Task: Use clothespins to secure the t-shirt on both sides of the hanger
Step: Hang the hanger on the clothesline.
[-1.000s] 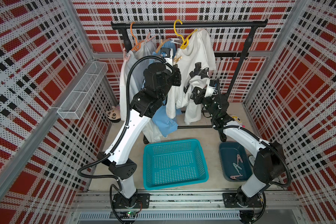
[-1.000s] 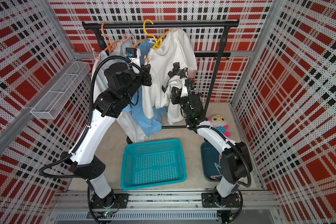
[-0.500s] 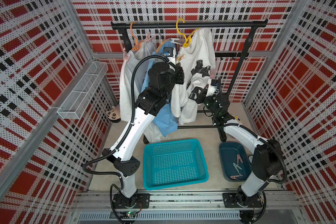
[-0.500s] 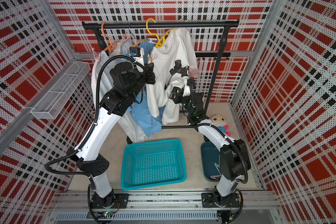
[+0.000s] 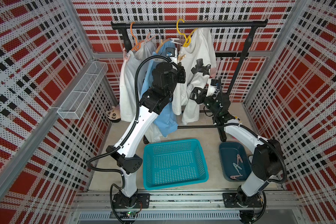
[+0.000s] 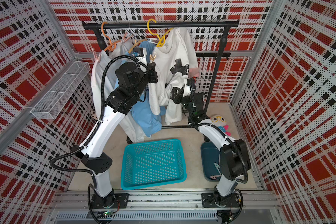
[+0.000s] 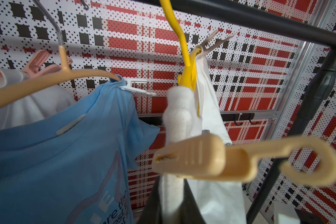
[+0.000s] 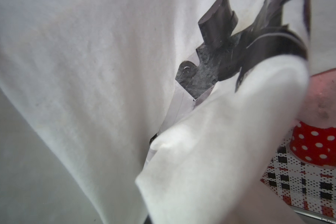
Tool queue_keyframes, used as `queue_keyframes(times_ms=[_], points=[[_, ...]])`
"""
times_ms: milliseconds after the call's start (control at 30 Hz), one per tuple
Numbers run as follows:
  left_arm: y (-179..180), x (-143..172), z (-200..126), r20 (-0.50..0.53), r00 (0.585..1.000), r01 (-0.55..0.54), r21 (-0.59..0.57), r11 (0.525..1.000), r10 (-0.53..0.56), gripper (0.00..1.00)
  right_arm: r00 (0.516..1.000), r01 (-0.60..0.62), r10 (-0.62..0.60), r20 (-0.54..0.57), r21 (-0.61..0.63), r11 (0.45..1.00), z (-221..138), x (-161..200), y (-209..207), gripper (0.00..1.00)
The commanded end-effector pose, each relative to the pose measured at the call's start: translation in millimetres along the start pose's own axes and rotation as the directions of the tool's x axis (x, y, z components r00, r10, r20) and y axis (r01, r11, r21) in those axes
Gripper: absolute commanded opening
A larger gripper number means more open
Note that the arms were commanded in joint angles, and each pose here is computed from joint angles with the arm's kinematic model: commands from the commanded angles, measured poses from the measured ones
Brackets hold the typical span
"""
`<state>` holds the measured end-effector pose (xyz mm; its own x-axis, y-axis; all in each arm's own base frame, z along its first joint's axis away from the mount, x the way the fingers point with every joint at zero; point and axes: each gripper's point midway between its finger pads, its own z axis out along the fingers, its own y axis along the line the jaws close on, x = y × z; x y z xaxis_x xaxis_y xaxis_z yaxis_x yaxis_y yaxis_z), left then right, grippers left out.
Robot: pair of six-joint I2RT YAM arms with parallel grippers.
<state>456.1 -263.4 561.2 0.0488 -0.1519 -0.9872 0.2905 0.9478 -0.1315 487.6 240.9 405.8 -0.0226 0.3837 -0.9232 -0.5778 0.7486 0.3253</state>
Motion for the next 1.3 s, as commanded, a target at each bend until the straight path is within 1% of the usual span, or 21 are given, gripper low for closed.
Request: queue_keyframes(times_ms=[0, 133, 267, 400, 467, 500, 533, 600, 667, 733, 900, 1000, 1067, 1100, 1167, 1267], points=[[3, -30, -6, 0.095, 0.995, 0.032, -0.007, 0.999, -0.031, 0.0, 0.998, 0.027, -0.025, 0.059, -0.029, 0.999, -9, -23, 9, 0.0], [-4, -22, -10, 0.065, 0.998, 0.013, -0.004, 1.0, -0.013, 0.0, 0.999, 0.025, -0.024, 0.039, -0.027, 0.999, -14, -16, 9, 0.0], [-14, -20, -25, 0.051, 0.998, -0.031, -0.021, 0.999, 0.032, 0.0, 0.999, 0.024, -0.023, 0.022, -0.028, 0.999, -23, -9, 9, 0.0], [-24, -17, -38, 0.03, 0.998, -0.048, 0.004, 0.999, 0.048, 0.02, 1.0, 0.022, -0.022, 0.01, -0.034, 0.999, -32, -1, 9, 0.0], [-27, -15, -43, 0.018, 0.998, -0.061, 0.007, 0.998, 0.061, 0.08, 1.0, 0.021, -0.021, 0.0, -0.033, 0.999, -36, 3, 9, 0.0], [-27, -14, -45, 0.013, 0.998, -0.067, 0.001, 0.998, 0.067, 0.17, 1.0, 0.021, -0.021, -0.003, -0.03, 0.999, -39, 4, 8, 0.0], [-26, -16, -49, 0.015, 0.997, -0.07, -0.002, 0.998, 0.07, 0.31, 1.0, 0.02, -0.02, -0.008, -0.031, 0.999, -40, 7, 9, 0.0], [-27, -17, -53, 0.015, 0.997, -0.078, 0.004, 0.997, 0.078, 0.42, 1.0, 0.022, -0.022, -0.012, -0.031, 0.999, -43, 8, 9, 0.0], [-29, -20, -56, 0.02, 0.997, -0.076, 0.013, 0.997, 0.076, 0.58, 1.0, 0.027, -0.028, -0.015, -0.033, 0.999, -46, 9, 10, 0.0], [-32, -26, -62, 0.034, 0.997, -0.077, 0.026, 0.997, 0.076, 0.7, 0.999, 0.045, -0.045, -0.021, -0.033, 0.998, -48, 13, 9, 0.0], [-40, -35, -77, 0.049, 0.995, -0.088, 0.053, 0.995, 0.085, 0.8, 0.994, 0.092, -0.093, -0.055, -0.014, 0.996, -52, 32, 0, 0.0], [-45, -36, -92, 0.053, 0.991, -0.127, 0.077, 0.989, 0.124, 0.93, 0.989, 0.126, -0.126, -0.075, -0.007, 0.992, -55, 47, -7, 0.0], [-44, -38, -104, 0.064, 0.984, -0.167, 0.066, 0.984, 0.163, 1.0, 0.987, 0.131, -0.129, -0.091, 0.011, 0.991, -56, 58, -16, 0.0], [-42, -37, -110, 0.07, 0.982, -0.181, 0.051, 0.982, 0.177, 0.98, 0.987, 0.128, -0.125, -0.098, 0.022, 0.992, -56, 62, -22, 0.02], [-35, -35, -122, 0.077, 0.98, -0.187, 0.032, 0.982, 0.184, 0.98, 0.987, 0.126, -0.122, -0.108, 0.036, 0.991, -57, 70, -32, 0.11], [-18, -35, -146, 0.109, 0.981, -0.165, 0.013, 0.986, 0.162, 0.98, 0.981, 0.138, -0.132, -0.142, 0.033, 0.99, -59, 86, -42, 0.18]])
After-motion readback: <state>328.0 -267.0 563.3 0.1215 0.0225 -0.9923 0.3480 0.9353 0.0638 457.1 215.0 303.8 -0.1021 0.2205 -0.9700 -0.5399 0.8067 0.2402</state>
